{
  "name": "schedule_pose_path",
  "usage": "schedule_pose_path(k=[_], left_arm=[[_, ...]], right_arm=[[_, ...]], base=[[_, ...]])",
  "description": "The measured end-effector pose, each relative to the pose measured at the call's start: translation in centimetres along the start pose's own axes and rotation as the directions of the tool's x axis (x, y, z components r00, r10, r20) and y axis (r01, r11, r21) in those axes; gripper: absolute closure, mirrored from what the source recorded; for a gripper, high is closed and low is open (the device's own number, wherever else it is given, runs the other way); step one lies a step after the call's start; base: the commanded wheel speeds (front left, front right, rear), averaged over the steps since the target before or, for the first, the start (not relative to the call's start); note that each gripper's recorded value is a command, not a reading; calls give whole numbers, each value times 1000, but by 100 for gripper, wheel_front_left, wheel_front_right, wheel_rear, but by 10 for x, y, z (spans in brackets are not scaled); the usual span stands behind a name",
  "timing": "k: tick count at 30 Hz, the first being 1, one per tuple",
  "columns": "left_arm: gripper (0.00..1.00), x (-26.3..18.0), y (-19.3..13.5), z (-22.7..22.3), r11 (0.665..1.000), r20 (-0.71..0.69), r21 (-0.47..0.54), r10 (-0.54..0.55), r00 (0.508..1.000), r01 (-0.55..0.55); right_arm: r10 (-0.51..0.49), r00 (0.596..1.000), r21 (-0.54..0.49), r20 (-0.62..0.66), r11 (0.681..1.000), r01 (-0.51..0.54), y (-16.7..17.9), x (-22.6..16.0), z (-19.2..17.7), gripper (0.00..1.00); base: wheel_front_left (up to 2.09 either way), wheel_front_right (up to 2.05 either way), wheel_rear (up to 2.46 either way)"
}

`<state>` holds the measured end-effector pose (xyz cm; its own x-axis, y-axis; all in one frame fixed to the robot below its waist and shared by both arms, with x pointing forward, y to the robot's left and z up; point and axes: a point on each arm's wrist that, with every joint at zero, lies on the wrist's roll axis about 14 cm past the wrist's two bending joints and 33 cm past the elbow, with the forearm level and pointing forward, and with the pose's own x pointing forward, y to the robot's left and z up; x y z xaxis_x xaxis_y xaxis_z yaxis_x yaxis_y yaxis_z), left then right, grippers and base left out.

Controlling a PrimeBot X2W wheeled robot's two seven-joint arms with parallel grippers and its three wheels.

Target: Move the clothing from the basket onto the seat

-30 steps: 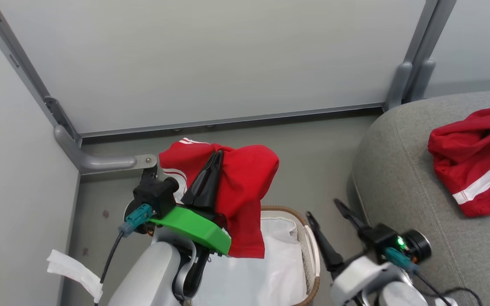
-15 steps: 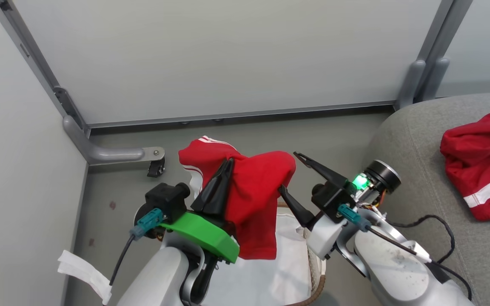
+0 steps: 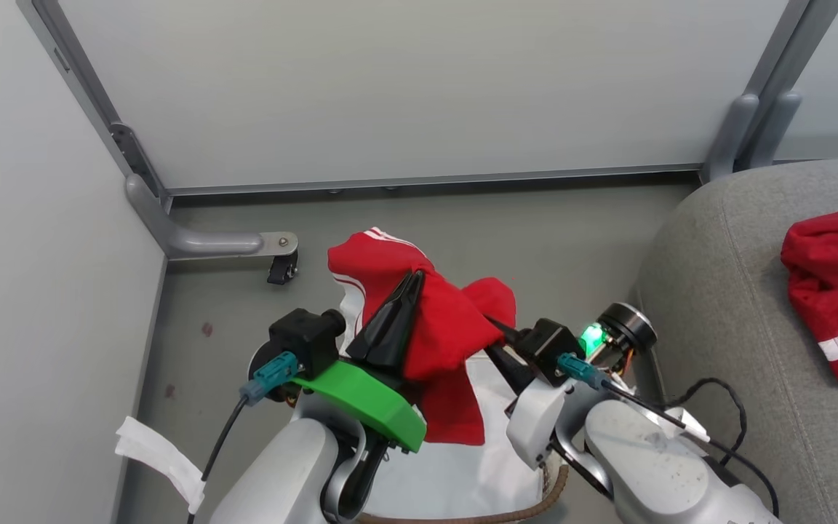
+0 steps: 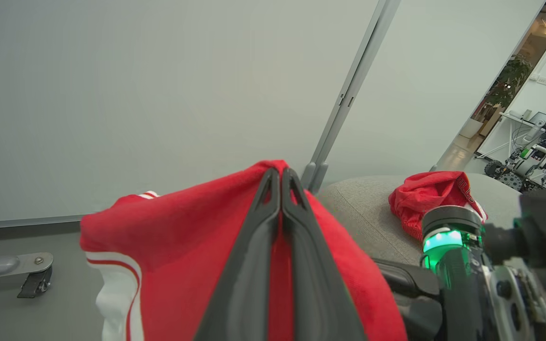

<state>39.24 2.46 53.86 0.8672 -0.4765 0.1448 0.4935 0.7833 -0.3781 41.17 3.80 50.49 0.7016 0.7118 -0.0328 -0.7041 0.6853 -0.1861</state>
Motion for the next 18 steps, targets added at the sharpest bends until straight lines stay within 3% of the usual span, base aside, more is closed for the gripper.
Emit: schedule_pose_path(k=[9,18], left_arm=[[100,1,5,-4,1000,-11,-8,11,1000,-11],[100,3,3,-6,1000,-17,-10,4,1000,-4]], right_arm=[[-36,999,209,-22,977,40,11,-7,-19,100],[-70,997,286,-23,955,74,11,-15,-22,100]], base=[[0,0,0],[0,0,0]])
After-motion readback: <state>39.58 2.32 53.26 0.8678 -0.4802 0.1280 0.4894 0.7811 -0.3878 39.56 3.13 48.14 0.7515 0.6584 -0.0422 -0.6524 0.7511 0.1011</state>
